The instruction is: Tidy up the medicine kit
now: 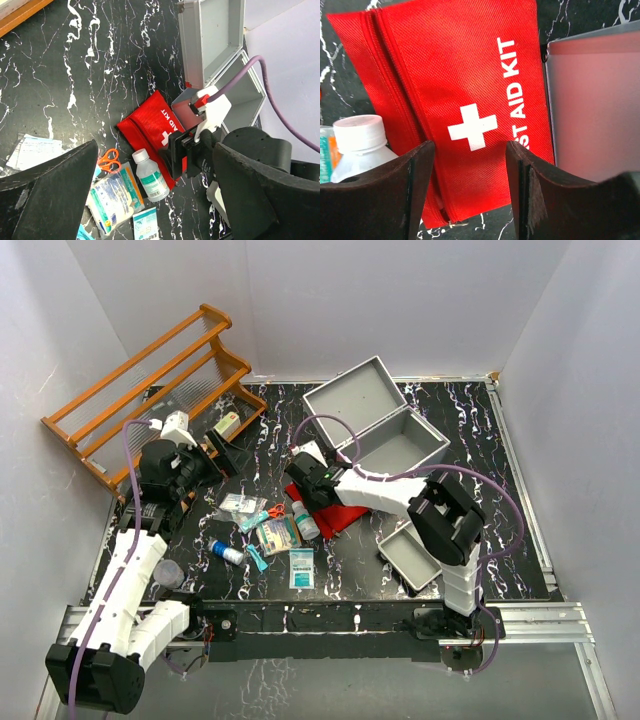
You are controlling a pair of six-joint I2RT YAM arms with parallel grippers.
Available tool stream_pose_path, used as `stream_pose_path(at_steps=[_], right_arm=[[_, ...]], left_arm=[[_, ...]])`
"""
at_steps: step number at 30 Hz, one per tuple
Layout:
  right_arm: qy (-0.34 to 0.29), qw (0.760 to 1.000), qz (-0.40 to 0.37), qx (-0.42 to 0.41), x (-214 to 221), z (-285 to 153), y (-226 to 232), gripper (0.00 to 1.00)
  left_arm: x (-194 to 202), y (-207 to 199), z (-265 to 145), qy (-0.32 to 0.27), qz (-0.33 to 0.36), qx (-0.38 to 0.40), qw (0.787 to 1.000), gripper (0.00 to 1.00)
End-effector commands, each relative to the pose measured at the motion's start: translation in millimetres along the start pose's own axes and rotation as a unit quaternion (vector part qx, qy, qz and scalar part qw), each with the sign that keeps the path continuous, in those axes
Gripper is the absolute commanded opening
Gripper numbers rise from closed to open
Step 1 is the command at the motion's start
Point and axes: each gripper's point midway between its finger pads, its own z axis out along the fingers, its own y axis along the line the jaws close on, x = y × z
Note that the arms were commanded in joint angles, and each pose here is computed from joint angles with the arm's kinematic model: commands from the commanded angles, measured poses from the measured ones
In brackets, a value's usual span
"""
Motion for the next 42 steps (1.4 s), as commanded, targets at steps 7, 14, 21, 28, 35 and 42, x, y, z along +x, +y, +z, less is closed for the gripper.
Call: stream_pose_path(at_steps=[7, 14, 21, 28, 35, 42], right_arm=[[-0.007, 1.000, -0.028, 0.003, -12, -5, 6, 0.63], [0.007, 0.999, -0.039, -0.007, -5, -3, 10, 0.69], [0.003, 0.998, -0.050, 0.047, -3, 10, -3, 0.63], [-0.021, 0.994, -0.075, 0.082, -10, 10, -1, 0.47], [-0.055, 0.991, -0.060, 0.109, -26, -3, -4, 0.16], [-0.096, 0.991, -0.024, 0.087, -50, -27, -4, 0.00]], left_arm=[[-1, -3, 2, -0.001, -0.006, 0.007, 1.000, 0.96], [1, -1, 1, 0.001, -0.007, 0.004, 1.000, 0.97], [4, 2, 3, 0.005, -0.007, -0.001, 1.000, 0.97], [8, 5, 5, 0.003, -0.020, -0.003, 1.000, 0.97], [13, 9, 7, 0.009, -0.033, -0.009, 0.999, 0.96], [20, 11, 13, 0.019, -0.055, -0.008, 0.998, 0.95]])
